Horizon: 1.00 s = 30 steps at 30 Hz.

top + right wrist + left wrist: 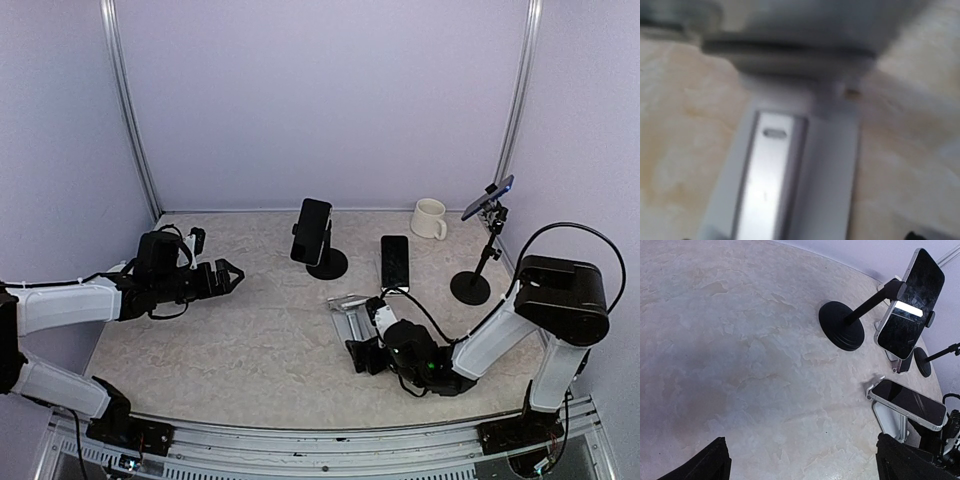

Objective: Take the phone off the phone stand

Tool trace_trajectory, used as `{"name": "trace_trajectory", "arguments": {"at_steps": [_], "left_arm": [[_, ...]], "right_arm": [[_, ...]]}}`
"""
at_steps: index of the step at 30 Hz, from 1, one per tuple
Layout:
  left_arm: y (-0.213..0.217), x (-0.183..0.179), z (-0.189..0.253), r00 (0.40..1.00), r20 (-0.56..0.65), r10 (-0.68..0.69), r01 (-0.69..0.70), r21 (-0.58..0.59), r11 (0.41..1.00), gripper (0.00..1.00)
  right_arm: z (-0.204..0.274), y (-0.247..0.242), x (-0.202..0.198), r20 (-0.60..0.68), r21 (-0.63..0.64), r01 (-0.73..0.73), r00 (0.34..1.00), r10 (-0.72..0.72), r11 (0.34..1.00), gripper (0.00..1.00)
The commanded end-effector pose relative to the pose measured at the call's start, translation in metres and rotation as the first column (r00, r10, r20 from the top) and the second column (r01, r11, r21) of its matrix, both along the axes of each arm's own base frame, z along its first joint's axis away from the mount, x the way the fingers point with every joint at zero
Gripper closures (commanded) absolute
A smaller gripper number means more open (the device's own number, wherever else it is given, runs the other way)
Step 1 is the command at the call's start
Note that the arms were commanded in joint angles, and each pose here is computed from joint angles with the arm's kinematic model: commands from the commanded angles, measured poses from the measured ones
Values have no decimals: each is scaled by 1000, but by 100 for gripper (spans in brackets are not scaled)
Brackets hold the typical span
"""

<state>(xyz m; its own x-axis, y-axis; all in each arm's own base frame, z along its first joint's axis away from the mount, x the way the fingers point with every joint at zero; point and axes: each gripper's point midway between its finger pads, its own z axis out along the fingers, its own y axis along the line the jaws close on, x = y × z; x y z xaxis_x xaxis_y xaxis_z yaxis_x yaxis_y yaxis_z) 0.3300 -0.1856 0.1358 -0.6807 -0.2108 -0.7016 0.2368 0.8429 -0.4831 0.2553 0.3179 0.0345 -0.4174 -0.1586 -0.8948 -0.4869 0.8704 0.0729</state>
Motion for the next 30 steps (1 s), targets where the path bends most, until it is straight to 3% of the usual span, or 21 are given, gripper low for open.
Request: {"name": "trace_trajectory", "arguments": {"at_steps": [1, 6, 9, 11, 14, 17, 21, 30], "left_arm": [[-4, 6, 13, 999, 41, -14, 14, 0, 1000, 1], [-6, 6, 13, 999, 45, -23, 23, 1, 1000, 1], [-9, 6, 15, 998, 52, -43, 44, -5, 999, 1], [-10, 6, 18, 997, 59, -50, 51, -10, 999, 1], [-11, 7, 21, 996, 68, -52, 53, -11, 999, 1], [-10, 8, 21, 996, 69, -48, 49, -11, 999, 1], [-10, 7, 20, 997, 68, -47, 48, -16, 999, 1], [-6, 6, 25, 996, 80, -37, 39, -15, 999, 1]], "right_arm": [[-3, -34, 5, 23, -19, 87, 996, -87, 996, 11], [16, -44, -4, 109, -3, -34, 993, 34, 999, 19], [28, -36, -12, 160, 0, -159, 975, 157, 987, 20], [29, -38, -9, 155, 5, -169, 974, 167, 986, 18], [34, -43, -4, 123, 63, -133, 985, 125, 989, 16], [37, -41, -7, 96, 132, -116, 990, 104, 984, 6], [35, -26, -2, 85, 146, -55, 995, 43, 988, 0], [1, -32, 21, 17, 65, 219, 975, -221, 974, 6]]}}
